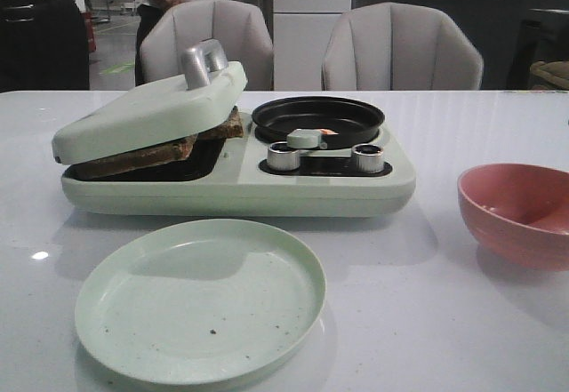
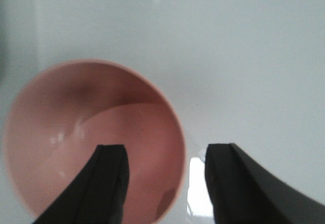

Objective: Make breakfast with bread and shrimp

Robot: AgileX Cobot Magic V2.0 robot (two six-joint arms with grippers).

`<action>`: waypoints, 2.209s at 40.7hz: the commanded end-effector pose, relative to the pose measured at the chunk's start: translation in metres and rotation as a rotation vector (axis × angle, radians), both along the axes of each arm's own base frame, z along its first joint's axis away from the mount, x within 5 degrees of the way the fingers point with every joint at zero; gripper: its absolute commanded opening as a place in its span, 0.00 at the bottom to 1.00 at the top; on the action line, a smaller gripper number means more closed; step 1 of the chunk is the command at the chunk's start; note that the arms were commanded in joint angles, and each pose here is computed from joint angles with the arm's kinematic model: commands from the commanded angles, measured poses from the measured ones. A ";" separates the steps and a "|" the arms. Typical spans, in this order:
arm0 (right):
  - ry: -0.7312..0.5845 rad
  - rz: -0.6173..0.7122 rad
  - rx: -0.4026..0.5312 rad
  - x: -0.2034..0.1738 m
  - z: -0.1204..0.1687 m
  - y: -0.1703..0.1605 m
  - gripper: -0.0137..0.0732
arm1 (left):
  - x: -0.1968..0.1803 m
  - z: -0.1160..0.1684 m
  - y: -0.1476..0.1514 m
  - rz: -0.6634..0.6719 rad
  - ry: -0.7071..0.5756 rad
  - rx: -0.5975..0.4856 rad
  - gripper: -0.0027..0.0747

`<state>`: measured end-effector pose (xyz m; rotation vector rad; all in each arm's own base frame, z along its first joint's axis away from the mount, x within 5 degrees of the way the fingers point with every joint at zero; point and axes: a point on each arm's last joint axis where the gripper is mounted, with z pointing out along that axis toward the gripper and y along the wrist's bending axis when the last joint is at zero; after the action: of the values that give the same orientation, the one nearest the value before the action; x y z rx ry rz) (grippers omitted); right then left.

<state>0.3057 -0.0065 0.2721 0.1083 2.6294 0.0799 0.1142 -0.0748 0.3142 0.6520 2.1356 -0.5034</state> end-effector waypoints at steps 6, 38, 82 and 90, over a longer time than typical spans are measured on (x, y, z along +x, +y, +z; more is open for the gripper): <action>-0.245 0.187 -0.063 -0.047 0.071 0.037 0.69 | 0.003 0.014 -0.001 0.024 -0.067 -0.061 0.16; -0.441 0.235 -0.051 -0.233 0.051 0.020 0.69 | 0.003 0.014 -0.001 0.024 -0.067 -0.061 0.16; -0.498 0.229 -0.046 -0.246 0.052 0.018 0.21 | 0.011 0.013 0.012 0.188 -0.096 0.000 0.16; -0.495 0.230 -0.046 -0.247 0.051 0.018 0.21 | 0.012 0.014 0.013 0.191 -0.117 0.012 0.17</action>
<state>0.0555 0.0120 0.3117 -0.2099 2.2221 0.1179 0.1227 -0.0612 0.3124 0.5006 2.1756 -0.3351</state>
